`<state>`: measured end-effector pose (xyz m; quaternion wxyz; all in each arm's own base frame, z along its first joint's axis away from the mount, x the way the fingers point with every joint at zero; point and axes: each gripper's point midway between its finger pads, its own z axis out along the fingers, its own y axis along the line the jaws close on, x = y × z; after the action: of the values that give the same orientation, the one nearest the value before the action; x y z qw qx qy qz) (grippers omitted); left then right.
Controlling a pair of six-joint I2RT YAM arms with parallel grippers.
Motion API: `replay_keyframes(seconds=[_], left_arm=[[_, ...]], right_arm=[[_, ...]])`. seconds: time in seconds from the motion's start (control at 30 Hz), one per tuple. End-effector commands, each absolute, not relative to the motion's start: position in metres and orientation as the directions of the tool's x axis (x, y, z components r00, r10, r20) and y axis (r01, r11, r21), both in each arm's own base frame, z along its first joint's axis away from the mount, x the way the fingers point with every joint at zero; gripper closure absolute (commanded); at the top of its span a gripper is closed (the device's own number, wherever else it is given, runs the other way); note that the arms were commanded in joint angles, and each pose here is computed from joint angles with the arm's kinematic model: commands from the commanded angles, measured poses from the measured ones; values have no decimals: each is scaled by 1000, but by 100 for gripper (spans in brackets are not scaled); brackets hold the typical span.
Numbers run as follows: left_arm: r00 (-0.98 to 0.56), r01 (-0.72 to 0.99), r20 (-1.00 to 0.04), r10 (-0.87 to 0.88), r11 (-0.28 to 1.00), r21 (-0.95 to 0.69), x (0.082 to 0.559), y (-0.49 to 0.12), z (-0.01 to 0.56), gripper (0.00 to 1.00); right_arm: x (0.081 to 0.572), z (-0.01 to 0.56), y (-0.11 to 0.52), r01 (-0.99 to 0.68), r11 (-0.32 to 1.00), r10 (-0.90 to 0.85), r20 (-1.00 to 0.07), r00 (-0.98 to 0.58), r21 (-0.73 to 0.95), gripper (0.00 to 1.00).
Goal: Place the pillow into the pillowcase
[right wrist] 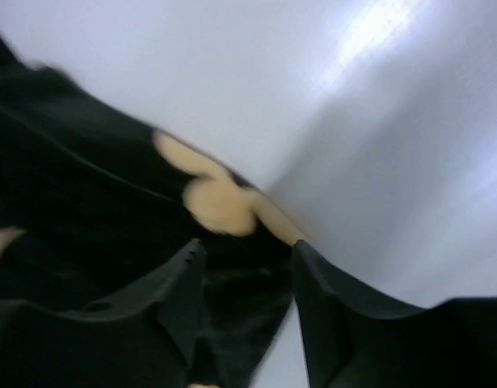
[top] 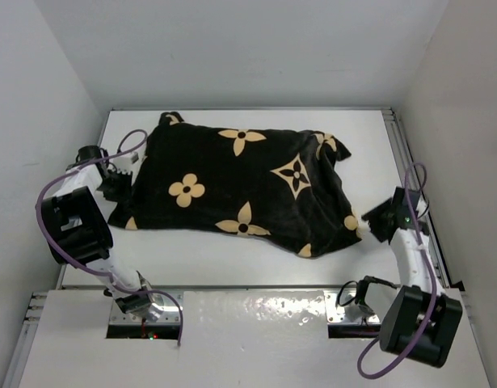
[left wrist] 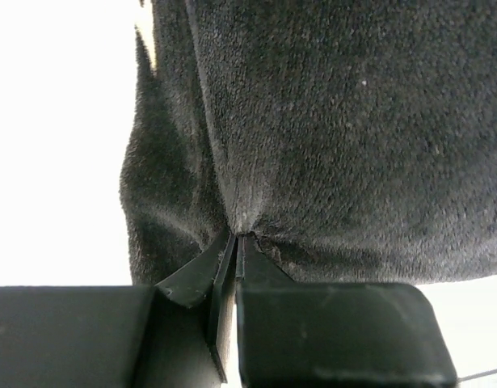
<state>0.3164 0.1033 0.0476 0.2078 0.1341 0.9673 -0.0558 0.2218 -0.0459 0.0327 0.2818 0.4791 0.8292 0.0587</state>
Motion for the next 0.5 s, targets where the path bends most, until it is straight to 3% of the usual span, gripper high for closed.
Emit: replay_keyframes(seconds=[0.0, 0.07, 0.23, 0.3, 0.47], left_arm=[[-912, 243, -337, 235, 970, 20, 281, 136, 44, 100], [-920, 243, -318, 231, 970, 0, 269, 135, 42, 100], [-933, 239, -282, 225, 971, -16, 251, 133, 42, 100], [-935, 234, -276, 221, 972, -15, 247, 133, 45, 100], [-942, 205, -266, 206, 978, 31, 245, 144, 52, 100]], right_arm=[[270, 89, -66, 670, 621, 754, -544, -368, 407, 49], [291, 100, -62, 601, 671, 721, -570, -393, 434, 37], [366, 131, -25, 348, 853, 522, -648, -554, 390, 36], [387, 106, -15, 348, 866, 499, -588, -637, 358, 36], [463, 88, -5, 368, 827, 559, -561, -611, 424, 34]])
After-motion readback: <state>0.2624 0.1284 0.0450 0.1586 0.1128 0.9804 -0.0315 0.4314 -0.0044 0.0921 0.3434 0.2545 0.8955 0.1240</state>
